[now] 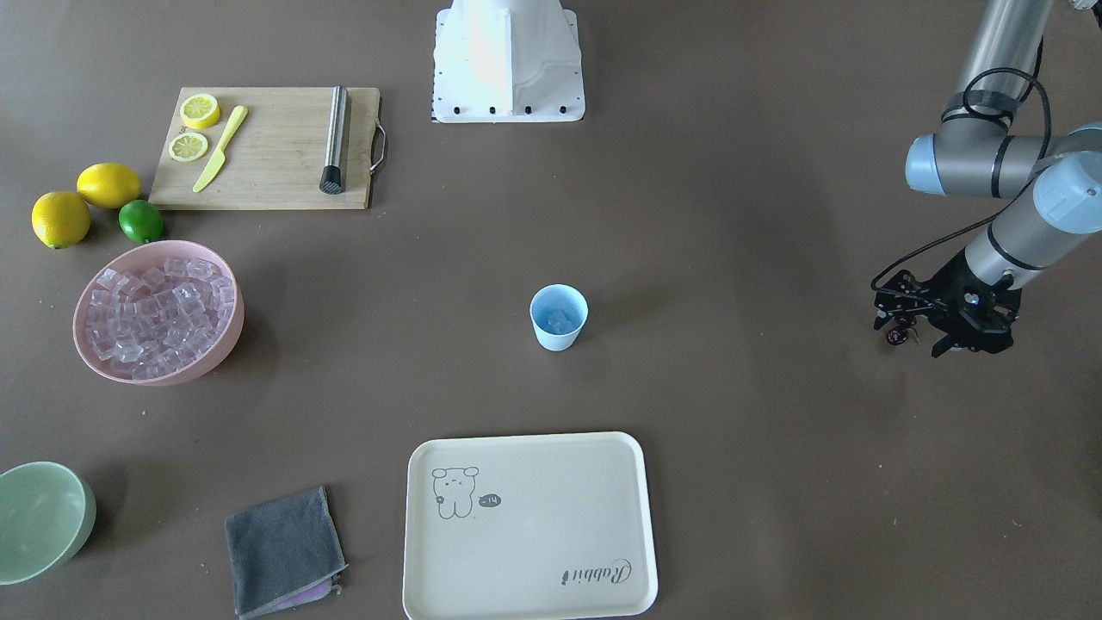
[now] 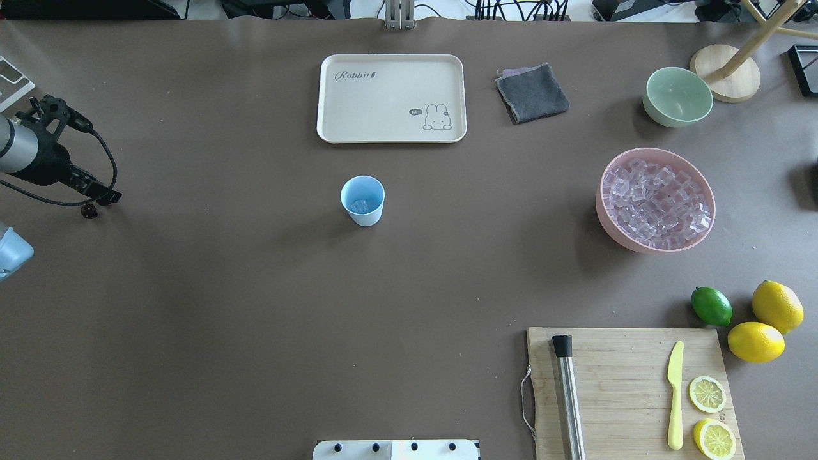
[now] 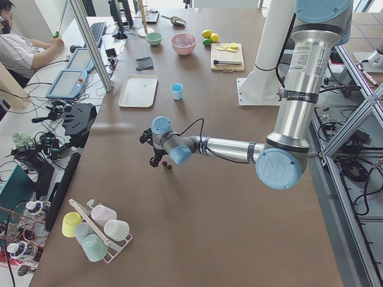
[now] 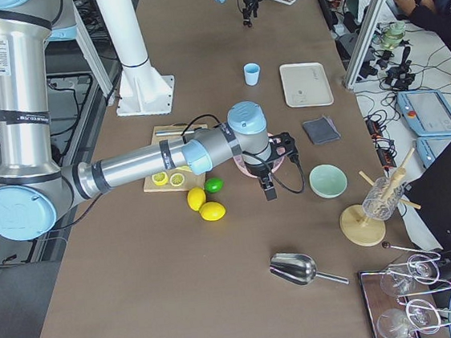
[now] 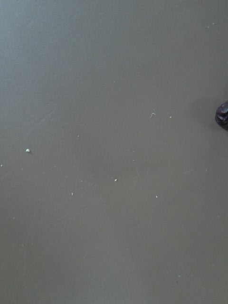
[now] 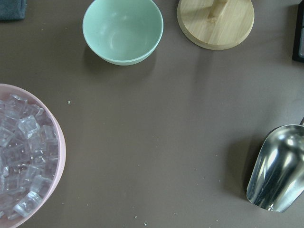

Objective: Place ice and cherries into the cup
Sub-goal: 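Lower the left gripper and grasp the cherries by their stems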

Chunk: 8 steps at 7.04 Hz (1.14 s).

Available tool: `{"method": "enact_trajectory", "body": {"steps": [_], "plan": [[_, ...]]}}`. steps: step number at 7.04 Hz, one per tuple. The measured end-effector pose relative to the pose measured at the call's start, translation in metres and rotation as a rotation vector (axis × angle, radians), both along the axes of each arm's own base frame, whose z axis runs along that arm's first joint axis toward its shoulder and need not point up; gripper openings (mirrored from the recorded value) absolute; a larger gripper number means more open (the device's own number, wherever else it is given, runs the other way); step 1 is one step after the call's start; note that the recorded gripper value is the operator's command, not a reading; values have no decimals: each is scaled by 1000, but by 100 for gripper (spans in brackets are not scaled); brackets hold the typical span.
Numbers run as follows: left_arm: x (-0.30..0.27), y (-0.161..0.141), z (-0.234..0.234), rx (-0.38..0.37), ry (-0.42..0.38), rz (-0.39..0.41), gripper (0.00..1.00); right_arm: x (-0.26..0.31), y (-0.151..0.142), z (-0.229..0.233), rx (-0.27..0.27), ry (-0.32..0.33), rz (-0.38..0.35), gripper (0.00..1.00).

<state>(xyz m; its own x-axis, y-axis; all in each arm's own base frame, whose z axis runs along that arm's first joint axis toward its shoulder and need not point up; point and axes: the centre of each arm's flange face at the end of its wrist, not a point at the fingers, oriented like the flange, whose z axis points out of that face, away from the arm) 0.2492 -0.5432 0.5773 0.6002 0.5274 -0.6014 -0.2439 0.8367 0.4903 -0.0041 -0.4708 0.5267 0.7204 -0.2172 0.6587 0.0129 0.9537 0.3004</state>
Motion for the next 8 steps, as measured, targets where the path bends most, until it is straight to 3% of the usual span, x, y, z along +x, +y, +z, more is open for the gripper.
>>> {"method": "enact_trajectory", "body": {"steps": [2,4,5,8], "plan": [[2,4,3,0,-6,3,72,0,0,-1,1,0,1,100],[2,6,7,13,-13,18,71,0,-1,-2,3,0,1,100],[2,6,8,23,-16,28,57,0,-2,-2,4,-1,1,100],[2,5,8,31,-18,35,0,0,-2,-3,4,-2,2,100]]}}
